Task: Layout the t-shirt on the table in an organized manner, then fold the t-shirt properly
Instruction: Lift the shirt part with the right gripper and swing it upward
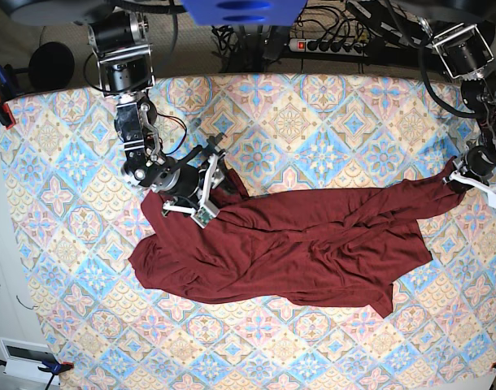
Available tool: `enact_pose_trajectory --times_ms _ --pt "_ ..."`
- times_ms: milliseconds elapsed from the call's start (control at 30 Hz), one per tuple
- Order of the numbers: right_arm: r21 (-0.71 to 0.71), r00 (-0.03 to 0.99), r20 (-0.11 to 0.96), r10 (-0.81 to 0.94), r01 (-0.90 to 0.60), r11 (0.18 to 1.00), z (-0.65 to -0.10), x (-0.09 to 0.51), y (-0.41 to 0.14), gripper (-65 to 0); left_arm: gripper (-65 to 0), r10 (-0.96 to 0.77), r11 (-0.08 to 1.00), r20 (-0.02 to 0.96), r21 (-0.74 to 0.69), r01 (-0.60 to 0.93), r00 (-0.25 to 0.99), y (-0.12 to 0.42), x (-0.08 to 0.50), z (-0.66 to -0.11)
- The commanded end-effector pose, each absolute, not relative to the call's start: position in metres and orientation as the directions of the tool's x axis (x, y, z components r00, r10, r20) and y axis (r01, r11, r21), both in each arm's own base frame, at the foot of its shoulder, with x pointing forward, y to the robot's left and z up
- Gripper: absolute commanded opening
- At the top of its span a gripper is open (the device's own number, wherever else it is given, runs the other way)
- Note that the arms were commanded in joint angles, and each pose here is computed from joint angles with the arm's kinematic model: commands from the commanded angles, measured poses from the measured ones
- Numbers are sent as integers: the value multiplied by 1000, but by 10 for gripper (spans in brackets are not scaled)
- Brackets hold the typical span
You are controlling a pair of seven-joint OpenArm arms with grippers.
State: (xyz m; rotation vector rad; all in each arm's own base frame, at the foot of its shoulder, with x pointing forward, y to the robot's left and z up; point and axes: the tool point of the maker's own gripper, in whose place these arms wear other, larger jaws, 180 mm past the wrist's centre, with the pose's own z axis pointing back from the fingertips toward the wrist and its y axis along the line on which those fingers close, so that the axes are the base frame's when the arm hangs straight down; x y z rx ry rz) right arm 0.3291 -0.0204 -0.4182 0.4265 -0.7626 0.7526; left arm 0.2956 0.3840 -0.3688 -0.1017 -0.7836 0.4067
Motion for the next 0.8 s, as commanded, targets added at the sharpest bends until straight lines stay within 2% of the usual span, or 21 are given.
enact_pose_trajectory --times_ms 0,267,333,433,500,767 --pt "82 458 772 441 -760 645 -410 331 -12 -375 -650 369 926 711 -226 -302 599 393 306 -349" --pt "98 458 754 471 -788 608 -420 318 1 -384 -650 369 926 715 -227 -301 594 393 308 -347" --pt "102 457 749 480 -795 598 -423 314 4 -431 -650 369 926 714 -227 -301 595 393 307 -347" --pt "93 445 744 498 -807 583 -423 312 7 -573 -650 369 926 713 -226 -301 597 393 307 -348" --pt "79 421 756 501 -819 569 -416 309 11 -633 -650 369 926 713 -226 -301 597 393 307 -348" --pt "-24 297 803 517 -850 526 -366 269 18 -634 -650 325 944 718 -210 -253 615 388 306 -349"
